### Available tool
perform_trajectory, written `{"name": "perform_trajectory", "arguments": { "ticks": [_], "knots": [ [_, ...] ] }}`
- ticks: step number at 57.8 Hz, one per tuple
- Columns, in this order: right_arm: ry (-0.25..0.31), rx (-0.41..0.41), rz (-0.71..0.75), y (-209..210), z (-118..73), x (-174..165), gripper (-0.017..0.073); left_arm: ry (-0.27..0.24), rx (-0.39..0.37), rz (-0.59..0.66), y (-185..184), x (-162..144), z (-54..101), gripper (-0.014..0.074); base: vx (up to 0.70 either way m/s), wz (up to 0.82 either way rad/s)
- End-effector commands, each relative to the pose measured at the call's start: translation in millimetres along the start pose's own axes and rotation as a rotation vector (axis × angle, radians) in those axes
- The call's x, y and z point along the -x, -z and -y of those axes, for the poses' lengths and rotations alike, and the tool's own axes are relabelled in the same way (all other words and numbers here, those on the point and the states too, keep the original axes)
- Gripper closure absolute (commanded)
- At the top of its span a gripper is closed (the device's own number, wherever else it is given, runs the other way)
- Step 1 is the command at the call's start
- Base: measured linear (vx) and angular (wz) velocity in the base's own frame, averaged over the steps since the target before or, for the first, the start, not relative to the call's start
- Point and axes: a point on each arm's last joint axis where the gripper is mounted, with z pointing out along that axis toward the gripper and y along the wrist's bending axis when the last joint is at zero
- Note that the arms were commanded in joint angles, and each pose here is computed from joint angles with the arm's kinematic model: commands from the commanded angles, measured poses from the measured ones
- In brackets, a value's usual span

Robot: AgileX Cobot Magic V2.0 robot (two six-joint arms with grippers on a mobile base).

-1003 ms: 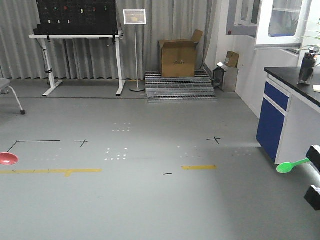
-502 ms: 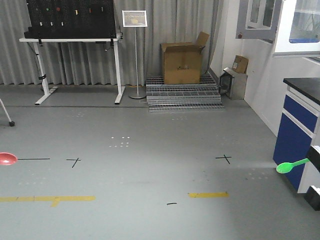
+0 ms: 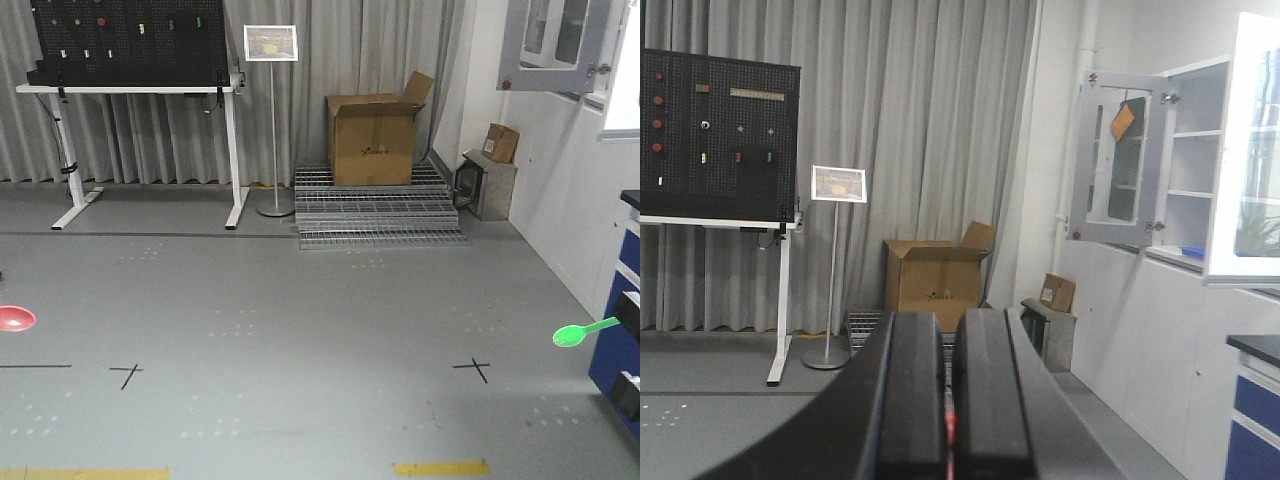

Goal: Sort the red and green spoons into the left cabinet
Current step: 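Drive the base across the room toward the white cabinet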

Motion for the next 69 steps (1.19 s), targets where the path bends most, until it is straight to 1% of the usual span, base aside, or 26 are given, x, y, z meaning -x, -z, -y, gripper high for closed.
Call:
{"name": "perform_trajectory", "arguments": {
  "ticks": [1, 69],
  "knots": [
    [0.001, 0.044, 0.104, 0.5, -5.2, 18.7, 0.0561, 0.012, -0.036, 0.104, -0.7, 18.6, 4.8, 0.0601, 0.61, 0.00],
    [0.001, 0.044, 0.104, 0.5, -5.2, 18.7, 0.0561, 0.012, -0.036, 0.104, -0.7, 18.5, 4.8, 0.0601, 0.62, 0.02]
  ]
}}
